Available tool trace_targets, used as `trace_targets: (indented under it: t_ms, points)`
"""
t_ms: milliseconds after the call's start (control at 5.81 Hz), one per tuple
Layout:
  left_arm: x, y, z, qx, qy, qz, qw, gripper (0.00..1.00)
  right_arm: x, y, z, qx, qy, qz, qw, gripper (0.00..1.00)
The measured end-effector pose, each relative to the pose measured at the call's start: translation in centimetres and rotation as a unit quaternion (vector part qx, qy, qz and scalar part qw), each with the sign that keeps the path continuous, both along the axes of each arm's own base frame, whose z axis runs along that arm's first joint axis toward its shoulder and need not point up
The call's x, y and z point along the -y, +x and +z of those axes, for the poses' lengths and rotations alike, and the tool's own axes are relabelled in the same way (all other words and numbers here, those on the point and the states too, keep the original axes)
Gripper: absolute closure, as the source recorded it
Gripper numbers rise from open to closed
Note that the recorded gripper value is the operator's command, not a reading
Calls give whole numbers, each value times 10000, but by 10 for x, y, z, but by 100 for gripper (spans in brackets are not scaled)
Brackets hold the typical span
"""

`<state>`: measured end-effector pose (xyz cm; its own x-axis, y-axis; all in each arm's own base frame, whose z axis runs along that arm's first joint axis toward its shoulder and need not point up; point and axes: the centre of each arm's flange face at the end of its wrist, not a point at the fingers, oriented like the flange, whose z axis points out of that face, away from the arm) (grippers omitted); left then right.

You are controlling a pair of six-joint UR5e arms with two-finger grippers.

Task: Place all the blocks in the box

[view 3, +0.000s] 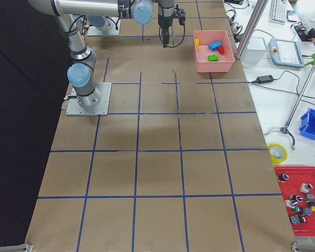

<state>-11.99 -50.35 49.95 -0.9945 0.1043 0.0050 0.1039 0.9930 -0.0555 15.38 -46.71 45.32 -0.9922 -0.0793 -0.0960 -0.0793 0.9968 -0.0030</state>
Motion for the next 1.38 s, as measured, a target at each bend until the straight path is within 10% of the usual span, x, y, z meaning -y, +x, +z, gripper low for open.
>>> trace_targets:
  t_ms: [689, 1377]
  points:
    - [1, 0, 2, 0, -22, 182, 9998, 0, 1, -3, -32, -235, -67, -366, 9990, 0]
    - [1, 0, 0, -5, -4, 278, 9996, 0, -19, -10, 36, -656, -288, -494, 9962, 0]
